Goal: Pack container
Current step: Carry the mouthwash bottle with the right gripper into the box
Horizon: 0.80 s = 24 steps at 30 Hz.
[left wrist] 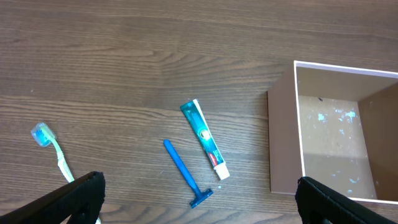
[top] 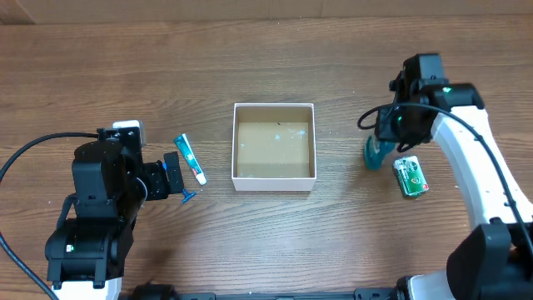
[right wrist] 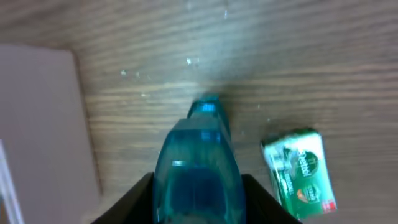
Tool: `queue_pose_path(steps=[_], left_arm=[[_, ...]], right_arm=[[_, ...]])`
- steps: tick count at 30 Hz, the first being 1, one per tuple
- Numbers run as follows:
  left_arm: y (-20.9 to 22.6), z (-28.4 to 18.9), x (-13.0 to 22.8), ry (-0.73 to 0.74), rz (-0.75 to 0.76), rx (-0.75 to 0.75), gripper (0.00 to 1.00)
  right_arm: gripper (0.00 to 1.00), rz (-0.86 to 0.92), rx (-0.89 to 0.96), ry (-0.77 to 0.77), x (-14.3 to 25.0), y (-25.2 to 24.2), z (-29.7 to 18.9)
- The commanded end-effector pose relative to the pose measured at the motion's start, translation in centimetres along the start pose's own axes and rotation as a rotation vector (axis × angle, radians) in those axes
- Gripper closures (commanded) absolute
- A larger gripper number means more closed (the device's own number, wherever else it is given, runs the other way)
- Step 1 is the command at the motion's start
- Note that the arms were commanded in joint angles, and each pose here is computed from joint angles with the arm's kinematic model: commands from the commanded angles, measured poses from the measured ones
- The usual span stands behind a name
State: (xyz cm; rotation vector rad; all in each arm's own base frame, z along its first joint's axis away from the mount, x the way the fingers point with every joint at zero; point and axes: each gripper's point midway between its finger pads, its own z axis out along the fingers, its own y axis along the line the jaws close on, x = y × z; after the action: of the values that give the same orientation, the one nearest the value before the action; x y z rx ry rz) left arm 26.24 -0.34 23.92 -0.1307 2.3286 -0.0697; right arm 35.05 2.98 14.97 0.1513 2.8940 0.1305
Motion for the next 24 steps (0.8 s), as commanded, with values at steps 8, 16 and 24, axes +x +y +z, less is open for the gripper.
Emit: queue_pose_path(steps=[8,16,24], left_arm=[[-0.2,-0.9,-1.2,-0.042,-0.013,0.01,0.0],[-0.1,-0.9,-1.2,-0.042,-0.014,0.009,0.0],[-0.2,-0.9,-1.2,-0.042,-0.014,0.01,0.0]], right_arm=[[0.96,-0.192,-0.199,-0.293,-0.5,16.1,-13.4],[0.96,-0.245,-0.206,-0.229,0.8,24.5,-6.9],[0.96,-0.18,-0.17,-0.181,-0.9,26.9,0.8]])
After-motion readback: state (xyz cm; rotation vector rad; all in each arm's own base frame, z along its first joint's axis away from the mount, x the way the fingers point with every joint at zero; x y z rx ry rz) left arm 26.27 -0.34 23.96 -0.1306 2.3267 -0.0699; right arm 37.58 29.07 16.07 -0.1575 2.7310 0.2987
